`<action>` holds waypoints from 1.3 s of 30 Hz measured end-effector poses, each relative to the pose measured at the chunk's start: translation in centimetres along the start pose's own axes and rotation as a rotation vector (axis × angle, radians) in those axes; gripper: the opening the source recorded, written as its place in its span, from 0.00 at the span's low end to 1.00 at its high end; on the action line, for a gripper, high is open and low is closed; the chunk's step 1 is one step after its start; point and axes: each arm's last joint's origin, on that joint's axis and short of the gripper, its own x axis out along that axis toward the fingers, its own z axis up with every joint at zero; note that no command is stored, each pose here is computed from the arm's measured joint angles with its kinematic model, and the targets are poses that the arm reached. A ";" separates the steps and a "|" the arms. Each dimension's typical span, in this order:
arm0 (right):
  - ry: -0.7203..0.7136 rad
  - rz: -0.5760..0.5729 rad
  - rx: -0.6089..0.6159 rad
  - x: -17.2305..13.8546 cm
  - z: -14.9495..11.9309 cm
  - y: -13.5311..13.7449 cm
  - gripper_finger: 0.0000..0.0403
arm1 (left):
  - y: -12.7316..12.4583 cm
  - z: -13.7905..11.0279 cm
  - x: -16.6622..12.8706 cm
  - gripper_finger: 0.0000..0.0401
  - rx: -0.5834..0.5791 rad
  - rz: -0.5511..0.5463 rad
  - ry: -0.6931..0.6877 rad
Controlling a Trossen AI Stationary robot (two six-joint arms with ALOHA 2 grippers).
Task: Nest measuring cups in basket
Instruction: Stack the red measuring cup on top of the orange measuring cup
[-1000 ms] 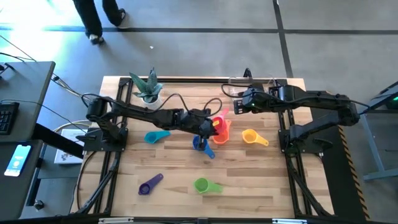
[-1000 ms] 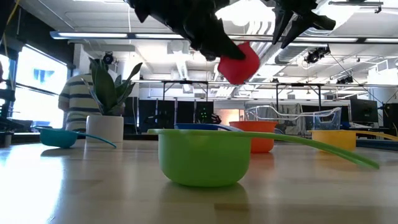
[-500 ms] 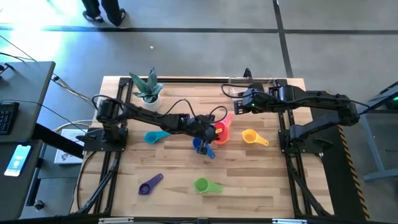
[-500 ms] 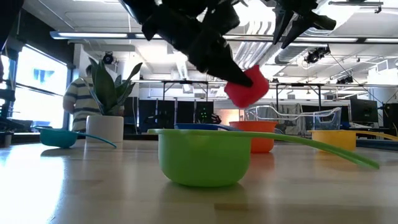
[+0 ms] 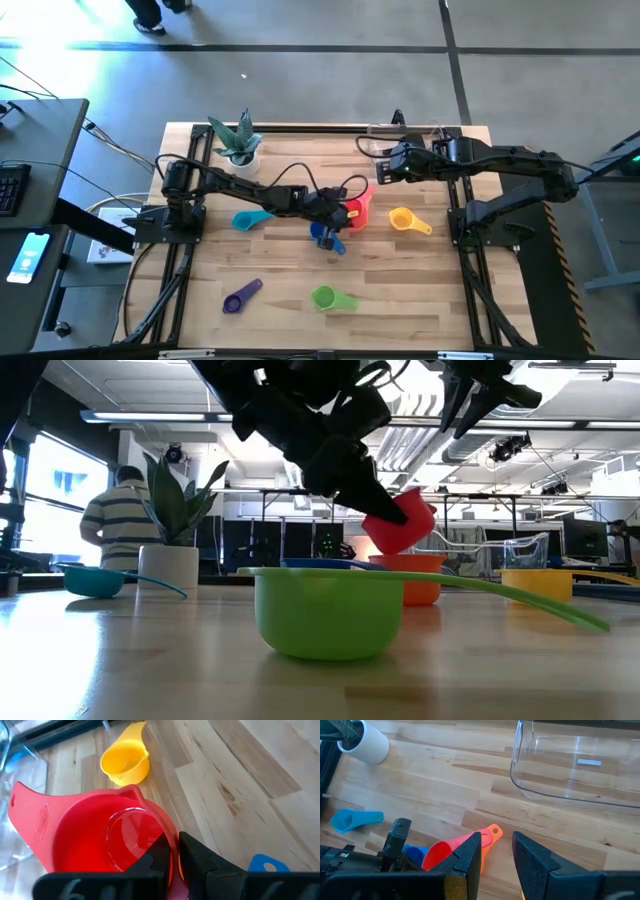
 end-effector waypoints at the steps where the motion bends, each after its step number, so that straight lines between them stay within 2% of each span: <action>1: -0.001 -0.001 -0.001 0.0 0.0 0.0 0.25 | 0.0 0.0 0.0 0.06 0.011 0.000 0.001; 8: -0.003 -0.005 -0.003 0.0 0.0 0.0 0.25 | 0.0 -0.2 0.0 0.06 0.042 -0.005 0.020; 14: -0.003 -0.005 -0.003 0.0 0.0 0.0 0.25 | 0.5 -0.6 0.0 0.06 -0.028 0.002 0.039; 19: -0.004 -0.004 -0.001 0.0 0.0 0.0 0.25 | 0.7 -0.6 0.0 0.06 -0.039 -0.019 0.027; 39: -0.004 -0.004 0.007 0.0 0.0 0.0 0.25 | 0.2 -0.4 0.0 0.06 0.010 -0.050 0.015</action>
